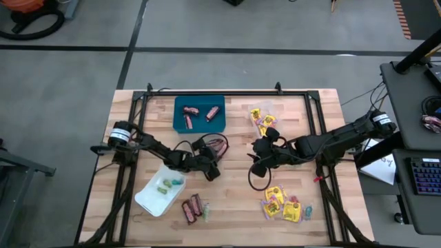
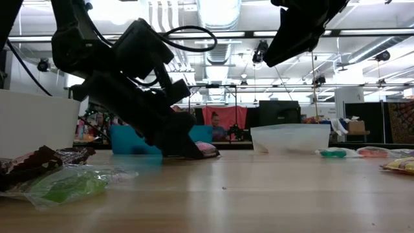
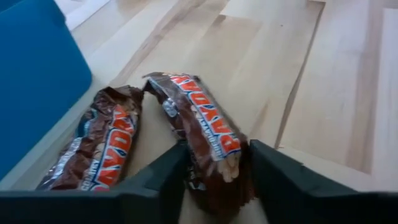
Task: Sort candy
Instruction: Put the brown chocolate into the blue bin, then put the blue gummy into the white bin
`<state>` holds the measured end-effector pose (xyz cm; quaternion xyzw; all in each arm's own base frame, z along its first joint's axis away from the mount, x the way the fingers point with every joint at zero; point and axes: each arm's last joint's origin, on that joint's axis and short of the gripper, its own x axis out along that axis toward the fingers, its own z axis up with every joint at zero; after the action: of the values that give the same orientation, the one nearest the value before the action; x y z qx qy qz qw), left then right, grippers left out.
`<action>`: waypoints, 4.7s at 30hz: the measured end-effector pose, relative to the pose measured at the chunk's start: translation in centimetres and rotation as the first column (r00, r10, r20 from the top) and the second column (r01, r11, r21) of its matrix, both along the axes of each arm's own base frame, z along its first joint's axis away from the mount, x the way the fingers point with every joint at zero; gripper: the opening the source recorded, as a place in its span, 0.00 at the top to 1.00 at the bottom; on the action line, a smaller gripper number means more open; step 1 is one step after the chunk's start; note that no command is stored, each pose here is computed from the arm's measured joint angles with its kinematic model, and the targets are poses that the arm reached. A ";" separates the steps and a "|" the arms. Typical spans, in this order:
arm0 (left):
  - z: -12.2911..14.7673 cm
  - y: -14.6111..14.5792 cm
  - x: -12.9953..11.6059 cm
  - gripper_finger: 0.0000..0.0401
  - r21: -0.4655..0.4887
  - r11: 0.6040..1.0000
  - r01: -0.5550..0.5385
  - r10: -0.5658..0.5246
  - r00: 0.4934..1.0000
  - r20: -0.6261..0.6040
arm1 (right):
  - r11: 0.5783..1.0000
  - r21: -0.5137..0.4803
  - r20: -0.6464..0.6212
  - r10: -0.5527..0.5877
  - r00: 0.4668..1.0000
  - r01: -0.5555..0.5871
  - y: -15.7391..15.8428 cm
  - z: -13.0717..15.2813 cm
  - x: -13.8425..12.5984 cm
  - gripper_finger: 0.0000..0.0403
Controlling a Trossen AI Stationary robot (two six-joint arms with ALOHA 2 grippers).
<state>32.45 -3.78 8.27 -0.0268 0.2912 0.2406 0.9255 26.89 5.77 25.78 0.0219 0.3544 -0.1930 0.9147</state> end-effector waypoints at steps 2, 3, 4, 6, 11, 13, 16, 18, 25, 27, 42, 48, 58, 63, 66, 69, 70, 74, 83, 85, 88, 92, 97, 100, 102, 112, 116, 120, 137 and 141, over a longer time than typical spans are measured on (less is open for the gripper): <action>0.0 0.0 0.0 0.75 -0.010 1.000 0.012 -0.012 1.000 -0.001 | 1.000 0.000 -0.001 0.000 1.000 0.000 0.0 0.0 0.0 0.49; 0.0 -0.1 0.0 0.80 -0.013 1.000 0.017 -0.017 1.000 -0.002 | 1.000 0.000 0.000 0.000 1.000 0.000 0.0 0.0 0.0 0.49; 0.1 -0.1 0.0 0.84 -0.018 1.000 0.025 -0.025 1.000 -0.002 | 1.000 0.000 0.000 0.000 1.000 0.000 0.0 0.0 0.0 0.49; 0.4 -0.1 0.0 0.92 -0.029 0.999 0.040 -0.040 0.999 -0.005 | 1.000 0.000 -0.001 0.000 1.000 0.000 0.0 0.0 0.0 0.49; 2.1 -0.3 -0.1 0.98 -0.055 0.992 0.113 -0.113 0.993 0.020 | 1.000 0.004 -0.002 -0.002 1.000 0.002 0.0 0.0 0.0 0.49; 3.5 -0.4 -0.3 0.97 -0.047 0.988 0.145 -0.143 0.989 0.040 | 1.000 0.005 -0.002 -0.003 1.000 0.003 0.0 0.0 0.0 0.49; 5.8 -0.2 -0.9 0.97 -0.011 0.984 0.175 -0.175 0.984 0.043 | 1.000 0.005 -0.002 -0.003 1.000 0.003 0.0 0.0 0.0 0.49; 7.6 0.2 -1.7 0.97 0.017 0.984 0.177 -0.178 0.984 0.031 | 1.000 0.006 -0.002 -0.004 1.000 0.004 0.0 0.0 0.0 0.49; 12.9 4.0 -5.9 0.97 0.115 0.993 0.023 -0.017 0.999 -0.051 | 1.000 0.006 0.000 -0.004 1.000 0.004 0.0 0.0 0.0 0.49; 13.6 5.6 -7.0 0.97 0.112 0.993 -0.040 0.048 0.996 -0.072 | 1.000 0.006 0.002 -0.004 1.000 0.004 0.0 0.0 0.0 0.49; 12.4 14.1 -9.4 0.97 -0.033 0.936 -0.350 0.342 0.928 -0.146 | 0.999 0.025 0.005 -0.023 1.000 0.022 0.0 0.0 -0.1 0.49; 12.2 14.2 -9.3 0.91 -0.028 0.938 -0.347 0.339 0.928 -0.156 | 0.996 0.069 0.019 -0.057 0.998 0.056 0.0 -0.1 -0.1 0.49; 12.3 14.2 -9.3 0.73 -0.032 0.936 -0.351 0.342 0.927 -0.151 | 0.976 0.145 -0.073 -0.151 0.986 0.161 -0.2 -0.8 -1.0 0.49; 12.9 14.1 -9.2 0.66 -0.033 0.938 -0.346 0.338 0.931 -0.138 | 0.963 0.173 -0.127 -0.187 0.974 0.207 -0.3 -1.2 -1.6 0.49; 13.9 13.6 -8.7 0.64 -0.032 0.945 -0.325 0.318 0.939 -0.135 | 0.954 0.201 -0.158 -0.191 0.969 0.221 -0.3 -1.3 -1.8 0.49; 15.0 12.7 -8.0 0.63 -0.030 0.959 -0.281 0.275 0.952 -0.139 | 0.941 0.236 -0.199 -0.197 0.960 0.242 -0.2 -1.5 -2.1 0.49; 15.4 12.2 -7.8 0.63 -0.027 0.965 -0.260 0.254 0.958 -0.136 | 0.936 0.247 -0.220 -0.198 0.955 0.251 -0.2 -1.6 -2.3 0.49; 16.6 9.6 -6.7 0.63 -0.006 0.991 -0.135 0.134 0.984 -0.121 | 0.916 0.261 -0.308 -0.220 0.926 0.304 -0.3 -2.4 -3.1 0.49; 17.9 1.7 -6.1 0.64 0.075 0.968 0.240 -0.230 0.965 -0.128 | 0.870 0.212 -0.443 -0.321 0.837 0.446 -1.8 -5.4 -5.0 0.49; 18.2 0.1 -6.5 0.64 0.092 0.950 0.298 -0.286 0.951 -0.120 | 0.857 0.198 -0.459 -0.347 0.818 0.475 -2.6 -6.0 -5.2 0.49; 19.0 -1.6 -7.2 0.64 0.138 0.947 0.292 -0.283 0.956 -0.080 | 0.849 0.174 -0.484 -0.367 0.794 0.499 -3.7 -6.7 -5.5 0.49; 20.3 -3.0 -8.3 0.64 0.172 0.945 0.279 -0.280 0.960 -0.020 | 0.853 0.158 -0.498 -0.367 0.786 0.498 -4.5 -7.3 -5.7 0.49; 21.5 -3.5 -9.1 0.64 0.227 0.954 0.196 -0.215 0.975 0.060 | 0.873 0.150 -0.501 -0.338 0.797 0.465 -4.7 -7.7 -5.5 0.49; 22.1 -3.3 -9.3 0.64 0.249 0.959 0.132 -0.163 0.980 0.109 | 0.885 0.140 -0.512 -0.320 0.798 0.444 -4.6 -8.5 -4.9 0.49; 22.3 -3.3 -9.4 0.64 0.252 0.961 0.117 -0.152 0.981 0.122 | 0.895 0.119 -0.538 -0.305 0.786 0.429 -4.6 -9.2 -4.5 0.49; 21.9 -3.4 -9.0 0.64 0.257 0.960 0.115 -0.146 0.983 0.107 | 0.905 0.032 -0.643 -0.306 0.702 0.424 -4.5 -12.4 -3.7 0.52; 21.4 -3.6 -8.6 0.64 0.262 0.958 0.120 -0.147 0.985 0.087 | 0.906 0.039 -0.648 -0.299 0.701 0.422 -4.5 -12.6 -3.6 0.61; 21.2 -3.6 -8.5 0.64 0.263 0.957 0.121 -0.147 0.986 0.081 | 0.903 0.070 -0.640 -0.285 0.714 0.423 -4.5 -12.2 -3.7 0.75; 18.9 -4.6 -8.1 0.64 0.110 0.921 0.373 -0.388 0.894 0.222 | 0.931 0.256 -0.406 -0.139 0.903 0.259 -3.2 -8.5 -3.1 0.97; 17.1 -4.4 -8.3 0.64 0.117 0.925 0.362 -0.381 0.877 0.293 | 0.949 0.302 -0.202 -0.034 0.979 0.095 -1.9 -6.8 -1.9 0.97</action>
<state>24.15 -8.16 25.34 0.0192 0.1346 0.0598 0.9889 25.00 3.91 18.94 0.1578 0.4667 -0.1662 0.8542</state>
